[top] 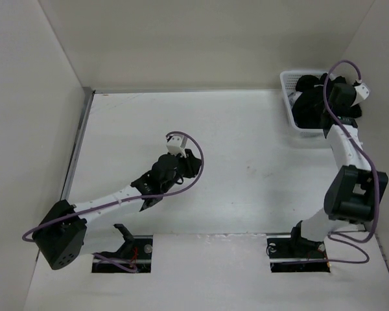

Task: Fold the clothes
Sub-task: Grab the tank top from the pile, then move the tank top to the center of the board

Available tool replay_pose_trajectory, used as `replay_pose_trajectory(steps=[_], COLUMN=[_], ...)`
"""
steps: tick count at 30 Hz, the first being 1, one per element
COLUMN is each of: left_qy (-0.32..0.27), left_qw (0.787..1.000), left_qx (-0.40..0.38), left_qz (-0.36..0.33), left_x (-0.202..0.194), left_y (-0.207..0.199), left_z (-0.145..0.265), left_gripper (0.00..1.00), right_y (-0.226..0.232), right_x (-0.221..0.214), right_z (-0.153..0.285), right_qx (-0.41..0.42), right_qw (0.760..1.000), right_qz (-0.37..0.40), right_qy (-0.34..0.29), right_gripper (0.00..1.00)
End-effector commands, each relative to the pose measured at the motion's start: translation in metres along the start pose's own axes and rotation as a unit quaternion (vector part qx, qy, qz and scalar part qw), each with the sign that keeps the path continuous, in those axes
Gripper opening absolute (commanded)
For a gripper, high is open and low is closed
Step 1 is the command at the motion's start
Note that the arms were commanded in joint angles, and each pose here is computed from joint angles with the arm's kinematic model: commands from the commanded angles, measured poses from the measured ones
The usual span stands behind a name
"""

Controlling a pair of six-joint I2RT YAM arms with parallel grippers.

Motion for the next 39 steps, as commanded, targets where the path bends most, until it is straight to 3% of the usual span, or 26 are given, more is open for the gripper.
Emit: replay_pose_trajectory(steps=[1, 5, 11, 12, 16, 18, 20, 25, 30, 35, 39], left_qy=[-0.059, -0.066, -0.061, -0.060, -0.056, -0.054, -0.053, -0.053, -0.061, -0.082, -0.120], left_qw=[0.998, 0.997, 0.998, 0.998, 0.998, 0.998, 0.998, 0.998, 0.997, 0.995, 0.988], left_qx=[-0.018, -0.013, 0.001, 0.001, 0.000, -0.003, -0.006, -0.016, -0.021, -0.012, 0.013], left_qz=[0.013, 0.022, 0.024, 0.025, 0.027, 0.029, 0.032, 0.038, 0.044, 0.059, 0.097], left_x=[0.020, 0.018, 0.014, 0.013, 0.011, 0.010, 0.010, 0.012, 0.017, 0.032, 0.058], left_y=[-0.002, 0.006, 0.014, 0.014, 0.014, 0.013, 0.013, 0.010, 0.007, 0.011, 0.024], left_z=[0.001, -0.003, -0.014, -0.015, -0.020, -0.021, -0.022, -0.022, -0.019, -0.008, 0.013], left_gripper=[0.31, 0.45, 0.48, 0.48, 0.48, 0.48, 0.48, 0.47, 0.47, 0.46, 0.46], right_y=[0.007, -0.001, -0.008, -0.009, -0.006, -0.003, 0.001, 0.043, 0.106, 0.151, 0.163], right_x=[0.020, 0.021, 0.014, 0.013, 0.007, 0.012, 0.023, 0.062, 0.089, 0.097, 0.086], right_z=[-0.034, -0.074, -0.110, -0.115, -0.123, -0.119, -0.107, -0.029, 0.090, 0.205, 0.283], right_qx=[0.021, 0.008, 0.000, 0.000, 0.006, 0.015, 0.025, 0.109, 0.238, 0.359, 0.440], right_qw=[0.999, 1.000, 0.999, 0.999, 0.999, 0.999, 0.998, 0.988, 0.959, 0.920, 0.889], right_qz=[-0.021, -0.027, -0.037, -0.039, -0.048, -0.049, -0.051, -0.059, -0.037, -0.019, -0.014], right_qy=[-0.019, -0.005, 0.014, 0.016, 0.022, 0.011, -0.011, -0.092, -0.150, -0.156, -0.124], right_gripper=[0.45, 0.56, 0.52, 0.49, 0.11, 0.02, 0.00, 0.00, 0.00, 0.01, 0.02])
Point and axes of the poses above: each gripper's point midway between its finger pads, its own z axis back along the fingers, its own y axis along the line the jaws close on, x = y × z, the point moved 8 cm from there along z, back along the fingers, and after that the axes turned 2 degrees about -z, right-handed, at the moved point
